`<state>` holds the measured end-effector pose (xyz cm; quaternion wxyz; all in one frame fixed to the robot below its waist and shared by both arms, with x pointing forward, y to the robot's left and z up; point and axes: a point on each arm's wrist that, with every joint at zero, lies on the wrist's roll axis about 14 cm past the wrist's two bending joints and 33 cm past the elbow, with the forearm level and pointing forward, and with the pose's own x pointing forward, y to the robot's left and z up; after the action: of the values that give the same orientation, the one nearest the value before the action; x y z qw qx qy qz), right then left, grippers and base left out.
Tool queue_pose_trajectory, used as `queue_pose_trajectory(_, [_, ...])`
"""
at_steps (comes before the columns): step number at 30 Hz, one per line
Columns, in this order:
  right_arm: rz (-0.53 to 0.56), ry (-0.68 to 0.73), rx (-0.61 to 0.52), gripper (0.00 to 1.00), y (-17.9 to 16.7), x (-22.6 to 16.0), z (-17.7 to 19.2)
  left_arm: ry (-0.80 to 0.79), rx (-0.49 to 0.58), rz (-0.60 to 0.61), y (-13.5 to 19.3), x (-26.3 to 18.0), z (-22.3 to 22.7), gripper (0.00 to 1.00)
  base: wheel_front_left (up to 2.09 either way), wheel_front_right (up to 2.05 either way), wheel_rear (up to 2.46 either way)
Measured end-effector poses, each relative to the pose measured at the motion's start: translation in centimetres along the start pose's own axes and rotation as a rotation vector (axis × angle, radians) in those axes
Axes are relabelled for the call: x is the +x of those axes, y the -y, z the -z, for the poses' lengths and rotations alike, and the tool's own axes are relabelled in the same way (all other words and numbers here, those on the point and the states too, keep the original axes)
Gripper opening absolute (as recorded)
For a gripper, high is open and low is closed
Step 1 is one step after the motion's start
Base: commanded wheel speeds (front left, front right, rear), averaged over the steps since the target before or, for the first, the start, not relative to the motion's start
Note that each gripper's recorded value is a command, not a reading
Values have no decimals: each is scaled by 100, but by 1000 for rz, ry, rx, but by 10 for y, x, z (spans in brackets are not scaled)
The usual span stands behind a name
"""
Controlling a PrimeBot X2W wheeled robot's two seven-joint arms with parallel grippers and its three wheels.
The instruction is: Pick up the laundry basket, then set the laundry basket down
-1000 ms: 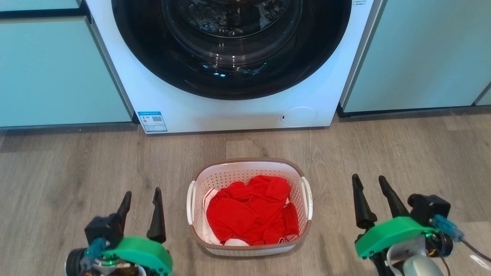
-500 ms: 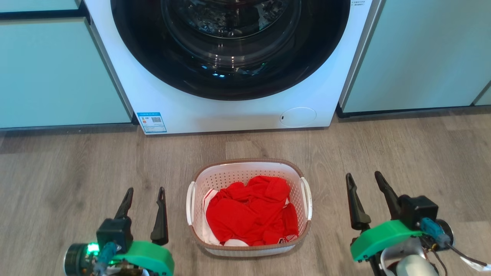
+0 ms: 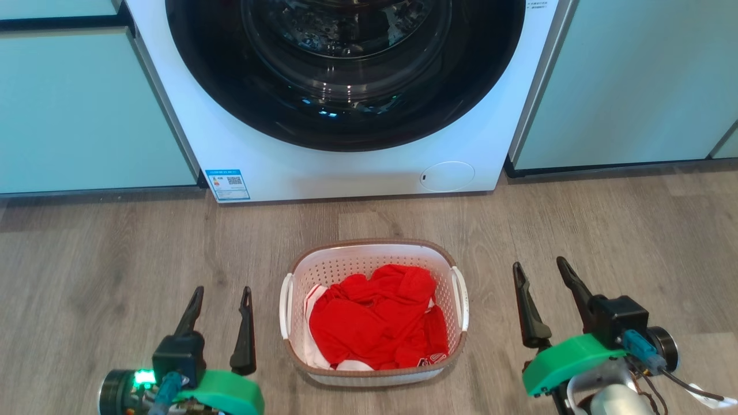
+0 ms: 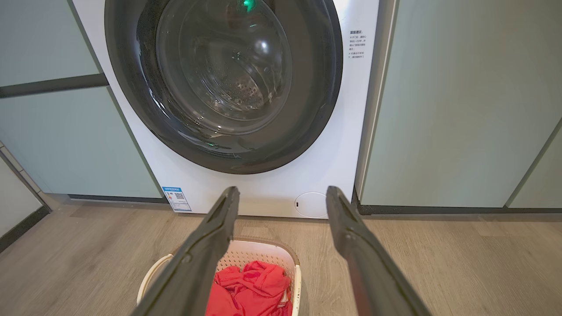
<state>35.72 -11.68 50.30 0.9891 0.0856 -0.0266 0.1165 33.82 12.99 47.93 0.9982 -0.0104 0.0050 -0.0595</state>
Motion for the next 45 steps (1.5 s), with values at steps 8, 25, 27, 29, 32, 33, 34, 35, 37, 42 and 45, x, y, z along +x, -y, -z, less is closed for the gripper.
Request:
queue_pose_trajectory(8, [-1,-1,0,100,0,0,0,-1,4,3,0,0,0,100,0,0,0])
queue_pose_trajectory(25, [2,-10,2,100,1,1,3,-9,2,-6,-4,1,3,100,0,0,0])
queue_pose_trajectory(27, [4,-14,3,100,2,1,5,-12,2,-5,-4,1,4,100,0,0,0])
queue_pose_trajectory(29, [6,-19,4,100,2,1,6,-18,1,-6,-4,2,6,100,0,0,0])
queue_pose_trajectory(32, [15,-42,10,100,6,2,14,-33,-4,-8,-5,3,10,100,0,0,0])
queue_pose_trajectory(33, [18,-52,11,100,7,2,17,-40,-10,-8,-5,4,13,100,0,0,0])
queue_pose_trajectory(34, [21,-63,13,100,8,3,21,-49,-18,-10,-5,5,15,100,0,0,0])
queue_pose_trajectory(35, [24,-71,14,100,9,4,23,-59,-25,-12,-5,6,18,100,0,0,0])
queue_pose_trajectory(37, [27,-78,15,100,12,11,26,-81,-27,-9,-5,10,25,100,0,0,0])
queue_pose_trajectory(42, [37,-101,15,100,21,32,36,-110,-44,13,0,32,36,100,0,0,0])
queue_pose_trajectory(45, [42,-141,13,100,27,45,51,-130,-59,11,-1,49,45,100,0,0,0])
